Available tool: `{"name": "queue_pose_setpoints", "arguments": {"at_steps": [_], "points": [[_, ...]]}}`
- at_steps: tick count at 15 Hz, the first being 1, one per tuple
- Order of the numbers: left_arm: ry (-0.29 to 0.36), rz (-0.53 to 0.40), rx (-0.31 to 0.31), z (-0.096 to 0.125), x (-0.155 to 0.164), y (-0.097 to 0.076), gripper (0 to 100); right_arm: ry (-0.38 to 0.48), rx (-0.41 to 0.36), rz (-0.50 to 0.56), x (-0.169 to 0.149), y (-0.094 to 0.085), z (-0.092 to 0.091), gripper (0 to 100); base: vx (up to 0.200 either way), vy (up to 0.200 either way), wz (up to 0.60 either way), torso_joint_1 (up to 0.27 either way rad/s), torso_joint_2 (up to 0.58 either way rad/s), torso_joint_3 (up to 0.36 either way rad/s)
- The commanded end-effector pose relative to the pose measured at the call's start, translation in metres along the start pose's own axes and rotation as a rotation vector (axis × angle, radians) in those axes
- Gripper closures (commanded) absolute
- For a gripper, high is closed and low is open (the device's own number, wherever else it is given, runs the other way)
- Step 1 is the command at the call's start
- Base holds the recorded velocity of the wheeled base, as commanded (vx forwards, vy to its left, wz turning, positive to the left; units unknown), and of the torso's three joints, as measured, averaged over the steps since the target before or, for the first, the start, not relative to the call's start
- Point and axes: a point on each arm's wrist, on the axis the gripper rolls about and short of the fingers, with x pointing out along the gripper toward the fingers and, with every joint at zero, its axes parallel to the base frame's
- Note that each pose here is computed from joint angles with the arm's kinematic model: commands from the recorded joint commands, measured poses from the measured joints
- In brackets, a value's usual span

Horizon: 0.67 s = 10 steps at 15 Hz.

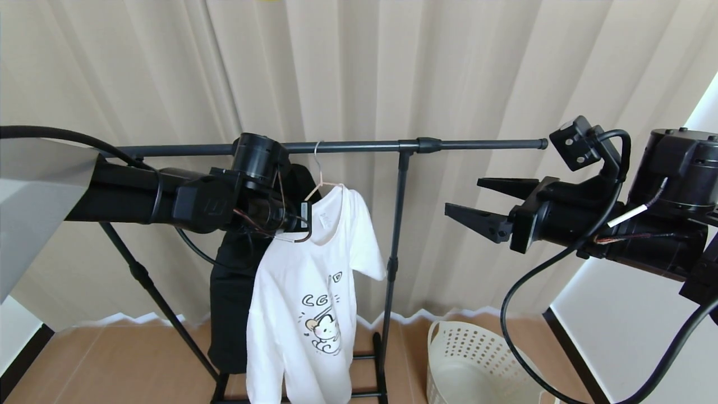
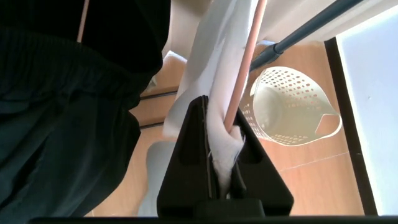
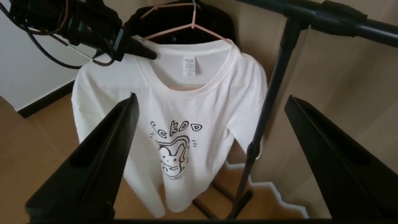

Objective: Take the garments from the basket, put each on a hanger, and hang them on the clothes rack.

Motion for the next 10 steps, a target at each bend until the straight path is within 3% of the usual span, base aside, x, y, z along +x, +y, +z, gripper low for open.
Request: {"name": "queue_pose_setpoints", "arguments": {"at_steps": [1, 7, 9, 10], "points": [[0.001, 0.001, 0.000, 0.000, 0.000, 0.000, 0, 0.002, 0.001, 0.000, 0.001, 0.000, -0.001, 0, 0.000, 0.000, 0.00, 0.000, 0.00, 0.000], [-0.011, -0.002, -0.002, 0.002, -0.008, 0.000, 0, 0.004, 0.000, 0.000, 0.001, 0.000, -0.001, 0, 0.000, 0.000, 0.00, 0.000, 0.00, 0.000], [-0.028, -0.007, -0.005, 0.004, -0.029, 0.001, 0, -0.002, -0.001, 0.000, 0.000, 0.000, 0.000, 0, 0.000, 0.000, 0.00, 0.000, 0.00, 0.000], [-0.054, -0.013, -0.001, 0.006, -0.059, 0.003, 0, -0.022, -0.010, -0.017, -0.006, 0.003, 0.005, 0, 0.000, 0.000, 0.00, 0.000, 0.00, 0.000]]}}
